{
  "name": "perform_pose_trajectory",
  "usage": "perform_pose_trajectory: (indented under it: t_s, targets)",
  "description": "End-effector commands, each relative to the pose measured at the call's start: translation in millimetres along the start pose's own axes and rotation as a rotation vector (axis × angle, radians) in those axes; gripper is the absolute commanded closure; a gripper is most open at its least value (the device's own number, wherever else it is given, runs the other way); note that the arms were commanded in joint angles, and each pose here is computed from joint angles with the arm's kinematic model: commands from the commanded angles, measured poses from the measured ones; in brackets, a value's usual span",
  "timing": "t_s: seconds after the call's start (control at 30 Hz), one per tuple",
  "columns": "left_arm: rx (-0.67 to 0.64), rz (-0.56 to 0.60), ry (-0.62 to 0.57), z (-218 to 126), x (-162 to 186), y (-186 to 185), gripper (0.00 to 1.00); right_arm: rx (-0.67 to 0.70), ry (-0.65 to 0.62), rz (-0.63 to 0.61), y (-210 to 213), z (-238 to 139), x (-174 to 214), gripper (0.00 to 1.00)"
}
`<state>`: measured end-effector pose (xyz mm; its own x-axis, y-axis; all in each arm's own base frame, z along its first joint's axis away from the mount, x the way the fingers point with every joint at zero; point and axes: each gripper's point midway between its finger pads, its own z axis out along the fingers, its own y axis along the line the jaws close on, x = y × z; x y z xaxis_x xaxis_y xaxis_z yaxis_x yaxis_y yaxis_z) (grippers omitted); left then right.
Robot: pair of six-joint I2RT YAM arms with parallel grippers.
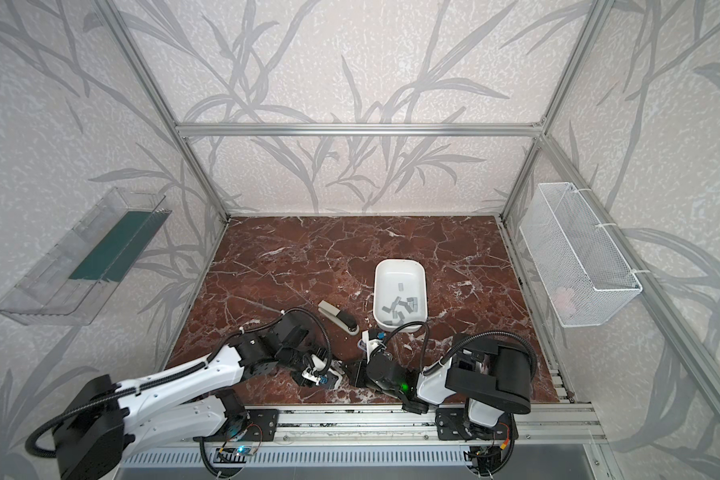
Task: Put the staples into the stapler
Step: 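Lower the opened white stapler to the table with both grippers and release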
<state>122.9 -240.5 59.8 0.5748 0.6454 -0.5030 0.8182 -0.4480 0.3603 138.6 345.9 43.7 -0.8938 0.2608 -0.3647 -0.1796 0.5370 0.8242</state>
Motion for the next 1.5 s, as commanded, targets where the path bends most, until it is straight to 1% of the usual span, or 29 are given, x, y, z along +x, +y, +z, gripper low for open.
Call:
perform_pose_trajectory:
  t_s: [0.0,0.13,0.23,0.33,0.4,0.5,0.6,0.7,0.8,1.07,1.17,1.2,1.23,1.27,1.33,1.4,1.47]
  targets:
    - [0.016,0.008,0.042,12.1,4.5,14.1,0.51,-0.045,-0.031,0.024,6.6,-0.6,-3.4,1.00]
    - [0.074,0.003,0.073,24.4,11.1,11.8,0.57,-0.039,-0.036,0.032,2.6,1.5,-3.2,1.00]
    - [0.051,0.006,0.081,27.9,14.2,14.7,0.61,-0.048,-0.046,0.029,0.2,3.1,-3.1,1.00]
    - [0.046,0.004,0.075,30.5,14.4,15.5,0.69,-0.056,-0.042,0.034,0.0,4.3,-1.9,1.00]
    - [0.073,0.003,0.082,34.5,17.0,12.6,0.75,-0.056,-0.035,0.038,-1.5,4.4,-0.2,0.96]
    - [0.109,-0.009,0.099,40.6,20.7,12.4,0.88,-0.063,-0.029,0.039,-2.1,3.6,1.5,0.95]
    - [0.148,-0.028,0.116,43.6,22.8,11.9,0.89,-0.051,-0.032,0.040,-6.9,0.3,1.1,0.92]
    - [0.165,-0.023,0.129,45.1,27.0,6.9,0.84,-0.045,-0.048,0.043,-11.5,-6.7,-1.7,0.87]
    - [0.168,-0.009,0.142,46.0,31.2,3.4,0.84,-0.040,-0.058,0.038,-12.7,-14.2,-4.3,0.83]
    - [0.184,0.006,0.196,47.1,43.6,-2.4,0.83,-0.007,-0.057,-0.009,-4.5,-32.4,-11.7,0.80]
    - [0.189,0.003,0.194,46.0,42.1,-1.5,0.83,0.014,-0.058,-0.035,-0.3,-42.4,-16.1,0.78]
    - [0.190,0.000,0.186,44.8,39.6,-1.0,0.82,0.041,-0.056,-0.042,-2.8,-45.8,-17.1,0.78]
    - [0.190,0.001,0.176,43.3,36.7,-0.6,0.78,0.076,-0.057,-0.047,-6.2,-49.6,-19.1,0.76]
    - [0.185,0.003,0.168,41.7,34.5,0.0,0.71,0.099,-0.066,-0.053,-7.5,-53.9,-22.2,0.75]
    - [0.165,0.007,0.148,38.3,29.2,2.9,0.60,0.116,-0.100,-0.057,-11.1,-62.6,-29.2,0.74]
    - [0.120,0.002,0.132,34.1,23.7,11.0,0.53,0.109,-0.150,-0.064,-9.6,-70.8,-38.7,0.72]
    - [0.070,-0.018,0.109,28.4,15.8,21.9,0.48,0.117,-0.167,-0.080,-7.6,-77.0,-46.4,0.69]
